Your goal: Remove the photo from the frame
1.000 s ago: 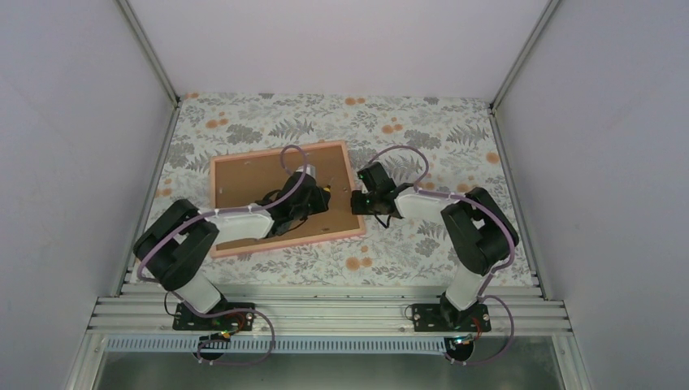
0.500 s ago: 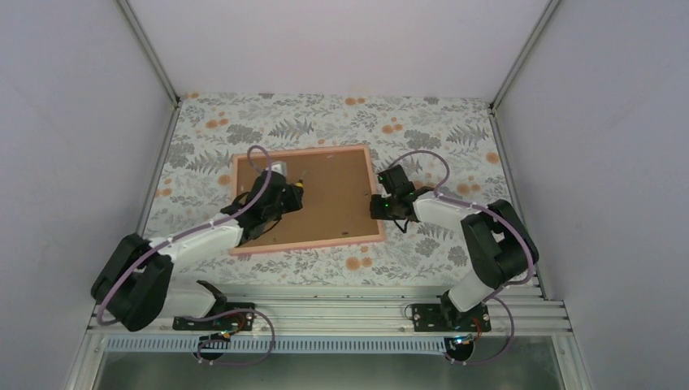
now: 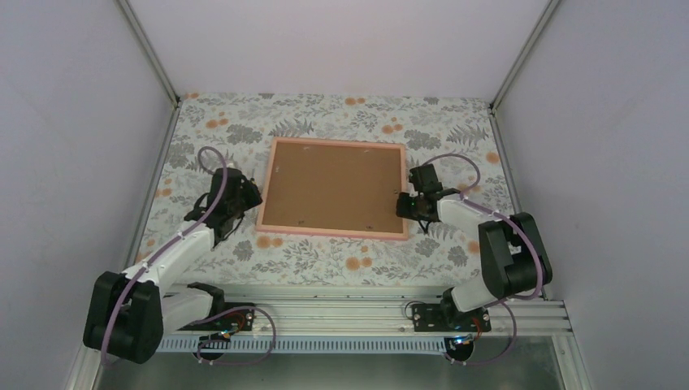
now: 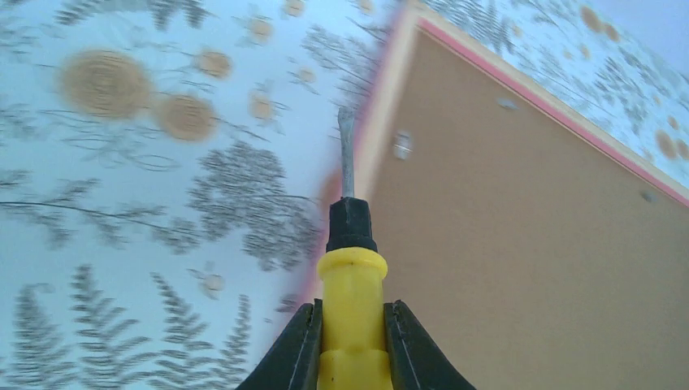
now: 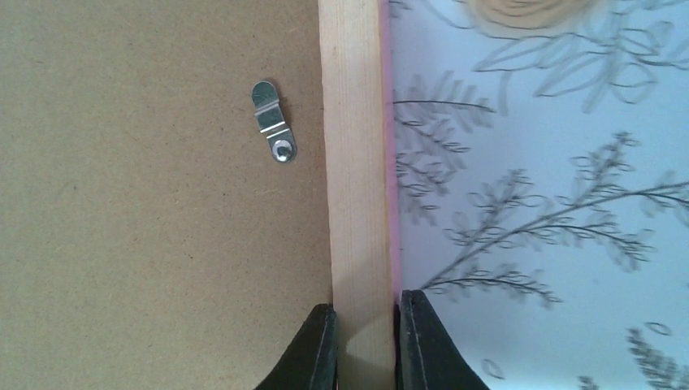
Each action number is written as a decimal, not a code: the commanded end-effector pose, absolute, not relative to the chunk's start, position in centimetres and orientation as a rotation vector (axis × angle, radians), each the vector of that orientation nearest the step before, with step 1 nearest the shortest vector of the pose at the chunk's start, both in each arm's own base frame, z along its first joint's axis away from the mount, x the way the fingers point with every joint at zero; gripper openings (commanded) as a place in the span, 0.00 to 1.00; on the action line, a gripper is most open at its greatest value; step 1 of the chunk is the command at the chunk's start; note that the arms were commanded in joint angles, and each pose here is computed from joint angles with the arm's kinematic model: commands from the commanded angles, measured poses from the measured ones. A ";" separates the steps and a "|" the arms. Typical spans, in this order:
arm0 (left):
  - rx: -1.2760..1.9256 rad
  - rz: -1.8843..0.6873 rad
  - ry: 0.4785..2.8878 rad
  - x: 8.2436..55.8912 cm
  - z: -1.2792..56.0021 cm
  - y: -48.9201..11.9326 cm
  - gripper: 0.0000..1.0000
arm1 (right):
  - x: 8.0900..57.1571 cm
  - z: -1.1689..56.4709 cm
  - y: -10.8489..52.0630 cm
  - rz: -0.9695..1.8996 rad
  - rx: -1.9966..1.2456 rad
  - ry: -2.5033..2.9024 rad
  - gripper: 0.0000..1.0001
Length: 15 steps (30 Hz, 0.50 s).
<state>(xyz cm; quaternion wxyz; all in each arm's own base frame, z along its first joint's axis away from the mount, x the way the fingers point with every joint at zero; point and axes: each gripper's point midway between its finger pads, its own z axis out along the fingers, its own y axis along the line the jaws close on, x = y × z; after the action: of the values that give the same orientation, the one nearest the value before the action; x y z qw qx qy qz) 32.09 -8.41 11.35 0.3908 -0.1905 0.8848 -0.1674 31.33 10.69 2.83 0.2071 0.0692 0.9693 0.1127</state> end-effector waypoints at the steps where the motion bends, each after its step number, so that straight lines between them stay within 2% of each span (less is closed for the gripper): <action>1: -0.554 -0.402 2.273 31.5 10.3 -5.3 0.02 | 31.9 3.3 8.5 0.299 0.273 2.655 0.11; 4: -0.633 -0.374 2.272 31.5 9.6 -3.1 0.02 | 32.0 3.1 8.1 0.313 0.279 2.648 0.12; 9: -0.735 -0.306 2.274 31.4 8.3 0.2 0.02 | 32.1 3.4 8.3 0.343 0.255 2.616 0.18; 15: -0.868 -0.199 2.267 31.7 6.7 4.0 0.02 | 31.8 4.3 8.8 0.390 0.205 2.585 0.31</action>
<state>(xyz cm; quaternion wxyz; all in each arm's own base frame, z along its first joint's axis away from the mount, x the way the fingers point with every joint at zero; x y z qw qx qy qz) 31.47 2.32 7.32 0.3478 -0.3228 0.8747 -0.0987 31.49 8.56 3.11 0.2308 0.0895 0.9606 0.1264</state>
